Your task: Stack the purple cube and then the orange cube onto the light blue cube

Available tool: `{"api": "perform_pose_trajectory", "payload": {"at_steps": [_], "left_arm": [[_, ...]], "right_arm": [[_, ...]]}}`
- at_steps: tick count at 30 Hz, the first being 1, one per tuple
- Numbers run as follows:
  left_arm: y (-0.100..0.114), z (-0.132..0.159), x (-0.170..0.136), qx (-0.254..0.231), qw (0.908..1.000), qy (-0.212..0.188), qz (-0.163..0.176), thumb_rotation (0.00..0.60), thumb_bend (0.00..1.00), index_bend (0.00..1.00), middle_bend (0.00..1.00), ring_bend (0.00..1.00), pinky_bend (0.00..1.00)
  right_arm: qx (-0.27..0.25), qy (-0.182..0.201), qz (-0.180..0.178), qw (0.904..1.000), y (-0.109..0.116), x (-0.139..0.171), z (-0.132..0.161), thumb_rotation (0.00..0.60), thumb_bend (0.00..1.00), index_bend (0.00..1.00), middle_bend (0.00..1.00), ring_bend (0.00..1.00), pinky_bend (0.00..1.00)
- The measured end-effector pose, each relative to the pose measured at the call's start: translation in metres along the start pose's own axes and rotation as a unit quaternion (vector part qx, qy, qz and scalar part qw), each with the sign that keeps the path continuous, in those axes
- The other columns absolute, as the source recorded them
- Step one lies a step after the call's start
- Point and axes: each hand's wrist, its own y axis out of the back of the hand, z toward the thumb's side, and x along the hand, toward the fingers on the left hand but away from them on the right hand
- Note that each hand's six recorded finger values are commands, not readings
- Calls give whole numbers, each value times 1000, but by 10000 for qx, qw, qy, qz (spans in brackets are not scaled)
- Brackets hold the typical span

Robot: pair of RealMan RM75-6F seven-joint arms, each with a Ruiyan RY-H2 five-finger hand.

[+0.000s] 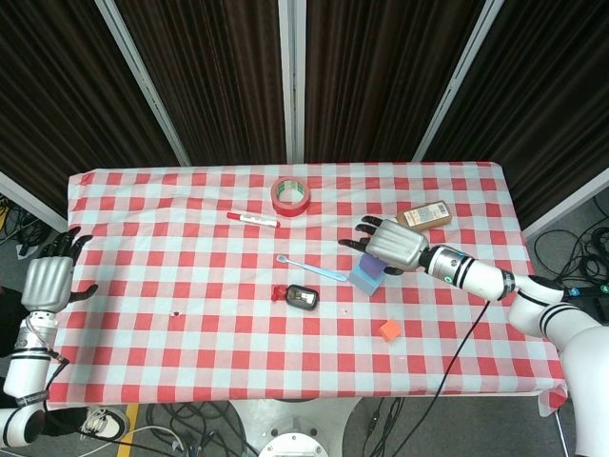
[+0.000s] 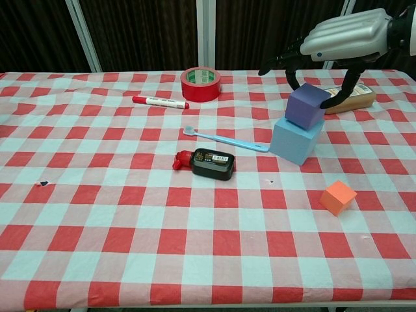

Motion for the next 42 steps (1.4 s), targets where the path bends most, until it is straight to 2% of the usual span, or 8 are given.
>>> {"api": "perform_pose_trajectory", "payload": {"at_steps": [14,22,27,34,42], "left_arm": [[-2,-1,2,7,10000,11,-23,600,211,227,198,132,239],[-2,-2,3,-7,10000,31,-14,600,211,227,197,132,239],[-2,-3,3,-20,10000,39,-17,600,210,228,197,132,239],[-1,-2,3,-53,10000,13,-6,600,211,228,197,132,239],[3,-1,3,-73,10000,-6,66,600,211,227,197,132,239]], "right_arm": [[-47,90,90,9999,-3,-6,0,600,162,69,454,137,138],[-43,41,168,9998,-6,-12,-3,600,124,64,447,137,142],[-40,83,276,9996,-8,-12,-3,600,2,0,351,112,143],[-65,105,320,9994,-2,-8,-6,600,0,0,190,12,112],[182,150,-180,9996,31,-1,-1,600,0,0,155,0,66]]}}
